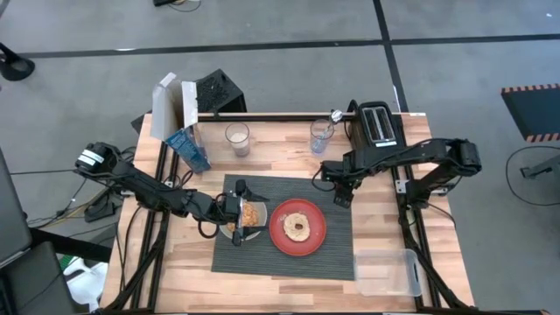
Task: Arrange a breakfast setting
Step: Put the apple on the top right side of the table mat
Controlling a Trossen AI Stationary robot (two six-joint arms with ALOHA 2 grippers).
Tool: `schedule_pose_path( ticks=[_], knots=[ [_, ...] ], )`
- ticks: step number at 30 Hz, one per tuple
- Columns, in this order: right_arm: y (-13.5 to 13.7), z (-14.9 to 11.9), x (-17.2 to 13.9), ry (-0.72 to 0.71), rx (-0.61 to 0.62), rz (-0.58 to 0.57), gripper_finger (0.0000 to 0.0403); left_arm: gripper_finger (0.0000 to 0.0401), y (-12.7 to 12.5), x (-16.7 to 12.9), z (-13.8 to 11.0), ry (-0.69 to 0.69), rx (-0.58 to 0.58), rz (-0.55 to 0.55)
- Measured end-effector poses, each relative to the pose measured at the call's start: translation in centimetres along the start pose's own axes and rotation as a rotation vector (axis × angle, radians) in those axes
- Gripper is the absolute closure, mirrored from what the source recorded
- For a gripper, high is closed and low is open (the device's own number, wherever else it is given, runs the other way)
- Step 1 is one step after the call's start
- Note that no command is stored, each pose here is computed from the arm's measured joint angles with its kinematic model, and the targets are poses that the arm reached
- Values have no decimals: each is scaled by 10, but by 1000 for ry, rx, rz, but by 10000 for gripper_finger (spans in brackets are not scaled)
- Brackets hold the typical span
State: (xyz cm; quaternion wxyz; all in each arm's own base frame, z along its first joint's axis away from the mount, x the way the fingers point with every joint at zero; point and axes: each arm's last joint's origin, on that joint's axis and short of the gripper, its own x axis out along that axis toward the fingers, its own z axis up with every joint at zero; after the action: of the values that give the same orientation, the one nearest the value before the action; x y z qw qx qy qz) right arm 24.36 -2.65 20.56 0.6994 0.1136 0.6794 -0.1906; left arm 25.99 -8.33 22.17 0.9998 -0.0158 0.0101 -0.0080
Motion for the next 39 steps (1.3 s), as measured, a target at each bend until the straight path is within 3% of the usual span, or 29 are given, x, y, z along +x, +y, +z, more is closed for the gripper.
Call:
schedule_pose_path(
  ticks=[39],
  knots=[
    [-4, 2, 5, -4, 52, 37, 91, 37, 0, 0, 0, 0, -4, 0]
  ],
)
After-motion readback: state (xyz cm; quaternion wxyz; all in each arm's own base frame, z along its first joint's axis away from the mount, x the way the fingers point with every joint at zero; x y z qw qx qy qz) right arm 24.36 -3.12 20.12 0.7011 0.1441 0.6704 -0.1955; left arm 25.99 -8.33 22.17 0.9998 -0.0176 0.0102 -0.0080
